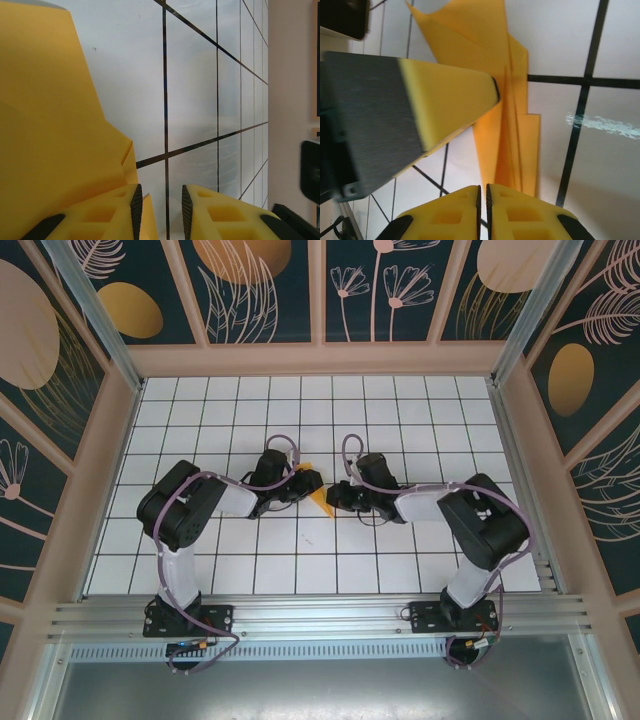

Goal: Fold a paper plane with a square sheet of paper (pick it up from the middle)

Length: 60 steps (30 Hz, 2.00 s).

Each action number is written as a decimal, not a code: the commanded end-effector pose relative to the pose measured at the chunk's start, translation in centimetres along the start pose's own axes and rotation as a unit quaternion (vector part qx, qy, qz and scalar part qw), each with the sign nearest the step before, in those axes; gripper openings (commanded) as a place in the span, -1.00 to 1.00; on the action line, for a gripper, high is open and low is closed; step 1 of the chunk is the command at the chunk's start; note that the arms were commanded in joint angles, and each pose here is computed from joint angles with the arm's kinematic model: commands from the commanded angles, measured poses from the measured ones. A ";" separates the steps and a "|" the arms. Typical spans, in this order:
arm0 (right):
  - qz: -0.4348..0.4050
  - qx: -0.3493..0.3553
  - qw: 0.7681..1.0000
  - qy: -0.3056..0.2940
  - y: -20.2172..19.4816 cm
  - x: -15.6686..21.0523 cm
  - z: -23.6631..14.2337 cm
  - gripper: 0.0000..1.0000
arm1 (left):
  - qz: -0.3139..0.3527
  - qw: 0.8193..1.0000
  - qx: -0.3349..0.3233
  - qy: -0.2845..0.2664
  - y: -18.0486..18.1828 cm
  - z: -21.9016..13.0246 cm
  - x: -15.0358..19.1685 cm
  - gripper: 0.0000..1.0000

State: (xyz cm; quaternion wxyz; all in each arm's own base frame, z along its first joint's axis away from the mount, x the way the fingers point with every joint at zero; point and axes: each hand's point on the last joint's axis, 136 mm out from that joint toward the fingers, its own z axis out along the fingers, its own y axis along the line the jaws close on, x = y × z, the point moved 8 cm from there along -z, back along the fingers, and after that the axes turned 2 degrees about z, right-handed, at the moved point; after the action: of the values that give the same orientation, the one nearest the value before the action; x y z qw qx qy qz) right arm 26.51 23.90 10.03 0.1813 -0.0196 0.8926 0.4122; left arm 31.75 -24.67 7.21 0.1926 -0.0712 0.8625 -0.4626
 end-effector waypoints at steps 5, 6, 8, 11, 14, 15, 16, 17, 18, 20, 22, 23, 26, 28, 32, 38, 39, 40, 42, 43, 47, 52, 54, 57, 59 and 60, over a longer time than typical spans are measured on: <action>-0.021 -0.082 0.995 0.058 2.6 0.3 0.0 -0.89 | -0.002 1.000 -0.005 0.014 0.5 0.9 0.2 -0.39; -0.018 -0.085 0.994 0.073 2.6 0.5 0.4 -0.93 | -0.001 1.000 -0.005 0.014 0.4 0.9 0.2 -0.39; -0.016 -0.084 0.993 0.085 2.4 0.7 0.9 -0.95 | 0.000 1.000 -0.006 0.015 0.4 0.9 0.2 -0.39; -0.010 -0.061 0.995 0.077 1.7 0.5 1.3 -0.96 | 0.001 1.000 -0.005 0.016 0.3 1.0 0.1 -0.39; 0.000 -0.025 0.997 0.069 0.4 0.2 1.6 -0.97 | 0.001 1.000 -0.005 0.016 0.3 1.0 0.1 -0.39; 0.004 -0.021 0.998 0.066 0.0 0.1 1.6 -0.97 | 0.002 1.000 -0.004 0.017 0.3 1.0 0.1 -0.39; 0.010 -0.015 0.998 0.064 -0.5 0.1 1.5 -0.98 | 0.002 1.000 -0.004 0.017 0.3 1.0 0.0 -0.40; 0.015 -0.012 0.998 0.064 -0.9 0.1 1.5 -0.98 | 0.002 1.000 -0.004 0.018 0.3 1.0 0.1 -0.40; 0.019 -0.008 0.998 0.065 -1.2 0.1 1.5 -0.98 | 0.003 1.000 -0.006 0.019 0.3 1.0 0.1 -0.40; 0.031 -0.001 0.997 0.075 -2.0 0.4 1.6 -0.99 | 0.004 1.000 -0.007 0.020 0.3 1.1 0.1 -0.40; 0.041 0.006 0.996 0.083 -2.8 0.9 1.7 -0.99 | 0.003 1.000 -0.007 0.021 0.3 1.2 0.0 -0.40; 0.049 0.012 0.995 0.085 -3.3 1.2 1.7 -1.00 | 0.003 1.000 -0.008 0.021 0.4 1.2 0.0 -0.40; 0.071 0.032 0.992 0.096 -4.7 2.1 1.8 -1.00 | 0.002 1.000 -0.010 0.022 0.4 1.3 0.0 -0.40; 0.085 0.038 0.991 0.095 -5.5 2.5 1.6 -1.00 | 0.003 1.000 -0.012 0.022 0.5 1.4 0.0 -0.40; 0.111 0.016 0.989 0.094 -6.1 2.5 1.0 -1.00 | 0.003 1.000 -0.015 0.024 0.6 1.6 0.0 -0.41; 0.077 -0.046 0.991 0.102 -2.9 1.0 -0.1 -0.99 | 0.004 1.000 -0.020 0.024 0.6 1.6 -0.1 -0.41; 0.068 -0.055 0.991 0.101 -2.3 0.7 -0.3 -0.99 | 0.003 0.999 -0.020 0.025 0.7 1.6 -0.1 -0.41; 0.058 -0.061 0.992 0.099 -1.7 0.4 -0.6 -0.98 | 0.003 0.999 -0.022 0.026 0.7 1.7 -0.1 -0.41; 0.041 -0.065 0.992 0.099 -0.9 0.0 -0.8 -0.98 | 0.002 0.999 -0.023 0.026 0.8 1.7 -0.1 -0.41; 0.033 -0.067 0.992 0.103 -0.7 -0.1 -0.8 -0.98 | 0.001 0.999 -0.023 0.026 0.8 1.7 -0.1 -0.41; 0.027 -0.040 0.993 0.110 -1.5 -0.1 -0.3 -0.98 | 0.000 0.999 -0.021 0.025 0.7 1.8 -0.2 -0.41; 0.035 0.011 0.992 0.123 -3.5 0.4 0.6 -0.98 | 0.001 0.999 -0.022 0.027 0.6 1.8 -0.2 -0.41; 0.043 0.042 0.991 0.123 -4.7 0.7 0.7 -0.98 | 0.001 0.999 -0.023 0.027 0.6 1.7 -0.2 -0.41; 0.061 0.049 0.989 0.123 -5.8 1.4 0.6 -0.98 | 0.001 0.999 -0.026 0.029 0.7 1.8 -0.2 -0.41; 0.071 0.052 0.988 0.127 -6.2 1.9 0.5 -0.98 | 0.000 0.999 -0.028 0.029 0.8 1.8 -0.2 -0.41; 0.076 0.053 0.987 0.130 -6.4 2.2 0.4 -0.98 | 0.001 0.999 -0.028 0.029 0.8 1.8 -0.1 -0.41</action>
State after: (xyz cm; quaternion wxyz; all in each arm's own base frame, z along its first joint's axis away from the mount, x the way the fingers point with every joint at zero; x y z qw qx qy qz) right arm 27.05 21.92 6.90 0.0633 -0.0272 0.9068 0.4159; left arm 32.70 -25.89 7.15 0.1772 -0.0578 0.8646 -0.4667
